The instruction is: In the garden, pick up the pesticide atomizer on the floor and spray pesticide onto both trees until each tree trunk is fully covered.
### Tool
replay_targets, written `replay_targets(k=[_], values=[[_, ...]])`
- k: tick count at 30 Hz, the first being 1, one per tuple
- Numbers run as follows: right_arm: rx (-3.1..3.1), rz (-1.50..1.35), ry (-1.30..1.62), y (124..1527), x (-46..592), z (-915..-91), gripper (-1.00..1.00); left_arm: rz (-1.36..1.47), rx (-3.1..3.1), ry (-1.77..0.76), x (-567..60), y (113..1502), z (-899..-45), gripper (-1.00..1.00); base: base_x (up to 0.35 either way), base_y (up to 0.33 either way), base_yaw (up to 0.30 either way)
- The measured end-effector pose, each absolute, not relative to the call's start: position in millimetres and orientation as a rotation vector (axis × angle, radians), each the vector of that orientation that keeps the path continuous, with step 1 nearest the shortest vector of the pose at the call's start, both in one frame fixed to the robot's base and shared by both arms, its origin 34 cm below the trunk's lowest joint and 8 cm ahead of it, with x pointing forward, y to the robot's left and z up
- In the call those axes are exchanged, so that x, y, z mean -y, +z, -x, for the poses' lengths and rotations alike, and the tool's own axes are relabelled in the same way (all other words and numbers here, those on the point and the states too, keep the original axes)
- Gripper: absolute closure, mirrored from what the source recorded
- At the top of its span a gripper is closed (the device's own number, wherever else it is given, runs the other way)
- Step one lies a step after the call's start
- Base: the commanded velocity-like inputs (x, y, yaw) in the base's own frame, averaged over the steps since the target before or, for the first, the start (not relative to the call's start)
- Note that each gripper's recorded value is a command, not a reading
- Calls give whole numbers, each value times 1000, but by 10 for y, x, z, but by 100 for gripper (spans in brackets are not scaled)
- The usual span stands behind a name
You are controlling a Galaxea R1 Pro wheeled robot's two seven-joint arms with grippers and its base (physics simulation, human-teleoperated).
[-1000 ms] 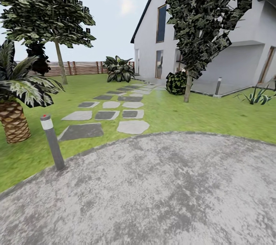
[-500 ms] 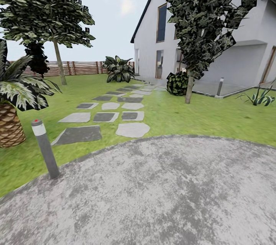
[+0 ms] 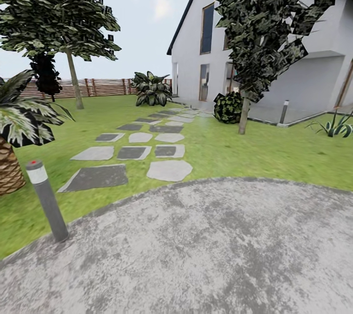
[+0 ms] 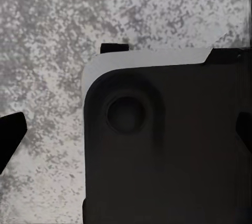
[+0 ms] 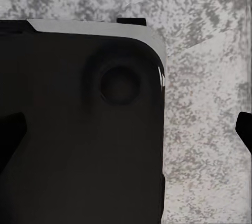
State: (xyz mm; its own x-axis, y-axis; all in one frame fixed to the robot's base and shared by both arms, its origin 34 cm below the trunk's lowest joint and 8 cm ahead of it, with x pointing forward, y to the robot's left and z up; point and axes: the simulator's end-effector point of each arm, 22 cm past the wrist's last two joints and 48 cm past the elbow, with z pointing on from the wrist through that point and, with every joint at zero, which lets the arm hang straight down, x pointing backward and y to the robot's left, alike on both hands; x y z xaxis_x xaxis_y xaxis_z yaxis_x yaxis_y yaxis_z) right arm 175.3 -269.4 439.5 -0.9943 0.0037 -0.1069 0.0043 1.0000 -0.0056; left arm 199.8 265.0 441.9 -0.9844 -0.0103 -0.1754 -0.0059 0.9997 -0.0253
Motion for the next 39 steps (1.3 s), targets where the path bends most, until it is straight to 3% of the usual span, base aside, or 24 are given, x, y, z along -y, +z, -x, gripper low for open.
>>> replay_targets(k=[13, 25, 39], values=[[-2845, 0, -8, 4569, 2687, -3020, -100, 12, -2803, -37, -2639, 4577, -3006, -100, 334, 0, 0], [-2497, 25, -8, 5441, 2633, -5047, -100, 88, -2629, -46, -2599, 5047, -4556, -100, 334, 0, 0], [-2384, -41, -38, 5829, 2906, -5467, -100, 194, -2496, -59, -2634, 5343, -5130, -100, 335, 0, 0]])
